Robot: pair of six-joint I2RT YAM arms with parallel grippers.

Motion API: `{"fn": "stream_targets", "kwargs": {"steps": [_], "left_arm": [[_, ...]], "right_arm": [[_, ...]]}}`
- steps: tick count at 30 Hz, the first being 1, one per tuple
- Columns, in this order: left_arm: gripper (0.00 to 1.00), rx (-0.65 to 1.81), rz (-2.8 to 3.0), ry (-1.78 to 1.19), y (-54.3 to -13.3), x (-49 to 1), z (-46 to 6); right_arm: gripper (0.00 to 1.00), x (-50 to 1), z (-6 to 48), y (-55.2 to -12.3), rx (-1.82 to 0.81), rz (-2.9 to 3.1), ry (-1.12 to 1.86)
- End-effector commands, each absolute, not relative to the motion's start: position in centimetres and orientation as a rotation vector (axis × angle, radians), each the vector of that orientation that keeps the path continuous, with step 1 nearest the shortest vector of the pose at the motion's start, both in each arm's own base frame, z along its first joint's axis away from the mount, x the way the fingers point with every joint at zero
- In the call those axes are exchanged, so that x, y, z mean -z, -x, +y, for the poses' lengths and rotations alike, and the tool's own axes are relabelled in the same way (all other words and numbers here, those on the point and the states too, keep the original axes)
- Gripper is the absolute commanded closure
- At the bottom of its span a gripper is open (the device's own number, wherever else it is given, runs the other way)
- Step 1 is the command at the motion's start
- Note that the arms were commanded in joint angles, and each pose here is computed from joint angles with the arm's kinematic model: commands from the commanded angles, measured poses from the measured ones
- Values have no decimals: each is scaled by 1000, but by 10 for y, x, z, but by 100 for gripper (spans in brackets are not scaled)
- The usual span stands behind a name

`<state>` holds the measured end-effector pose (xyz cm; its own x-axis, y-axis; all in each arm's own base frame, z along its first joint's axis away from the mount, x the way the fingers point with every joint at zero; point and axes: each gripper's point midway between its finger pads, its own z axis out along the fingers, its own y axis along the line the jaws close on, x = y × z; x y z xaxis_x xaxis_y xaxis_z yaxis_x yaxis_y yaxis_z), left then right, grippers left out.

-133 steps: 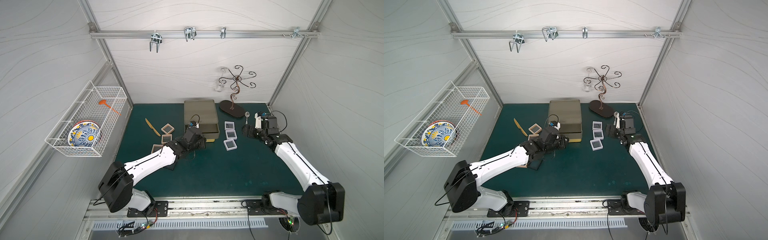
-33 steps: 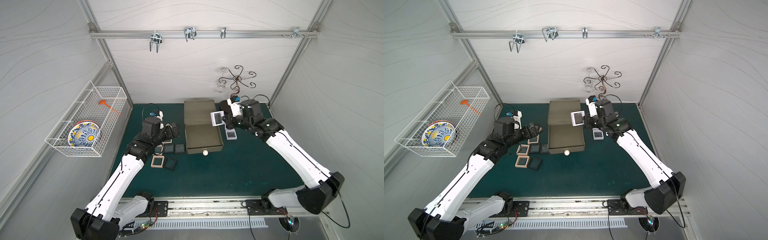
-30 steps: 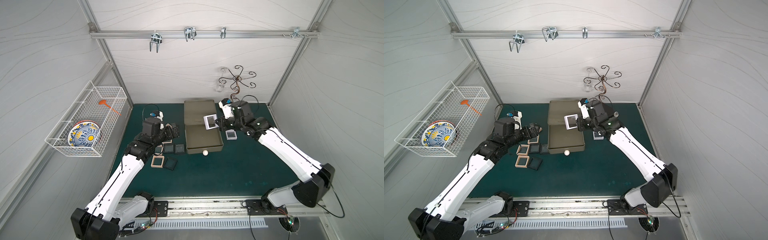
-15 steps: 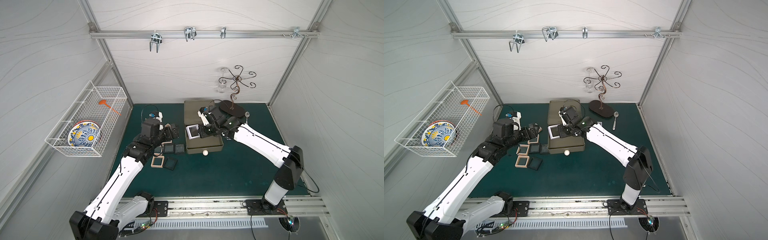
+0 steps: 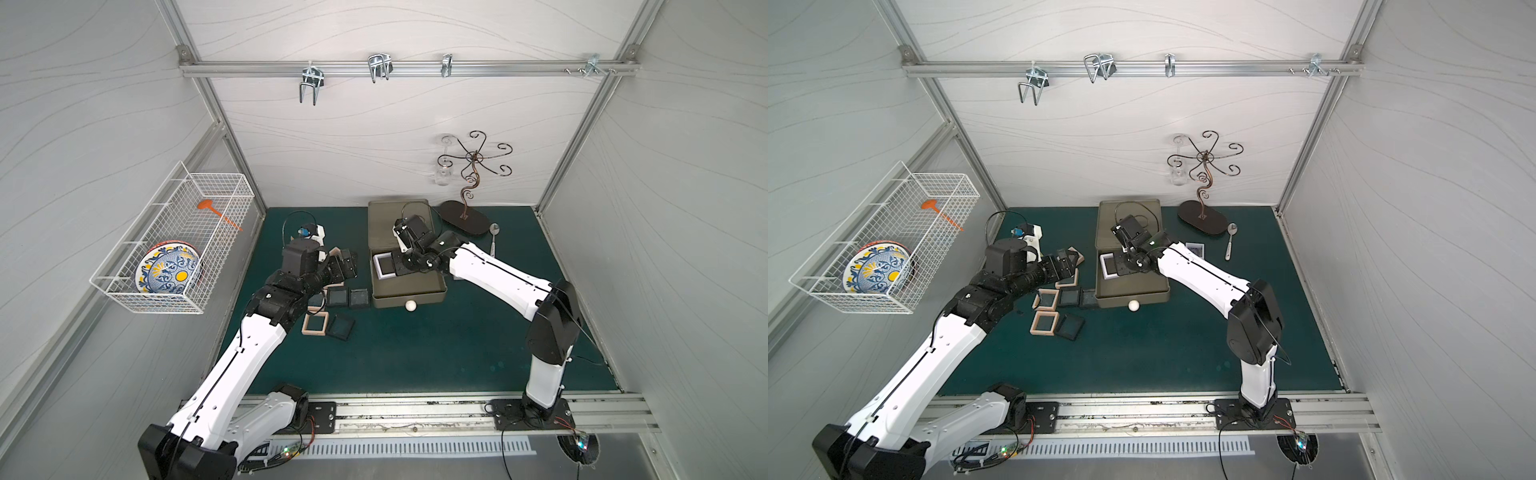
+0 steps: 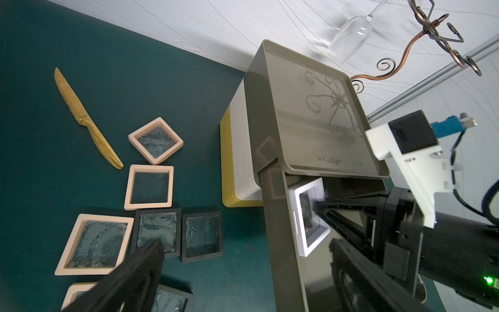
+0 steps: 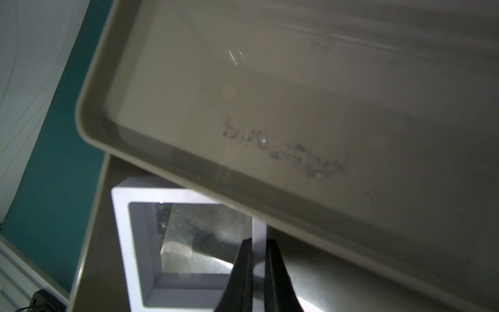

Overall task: Place the brooch boxes into the drawer by color
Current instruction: Place the brooch box in the drawer.

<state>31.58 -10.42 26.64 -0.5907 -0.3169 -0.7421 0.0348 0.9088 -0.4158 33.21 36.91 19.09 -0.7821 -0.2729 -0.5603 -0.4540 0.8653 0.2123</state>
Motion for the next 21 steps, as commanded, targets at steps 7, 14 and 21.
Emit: {"fn": "stream_targets", "kwargs": {"steps": [7,14,21], "left_arm": [[0,474,2105,194,-318,-279,-100],[0,468,2114,194,-319,-277,-100],[0,491,2131,129,-320,-274,-108]], "right_arm": [[73,-196,369,-342,-465,2499,475],[64,-233,364,-336,-553,2390,470],[47,-311,326,-307,-615,2071,605]]}}
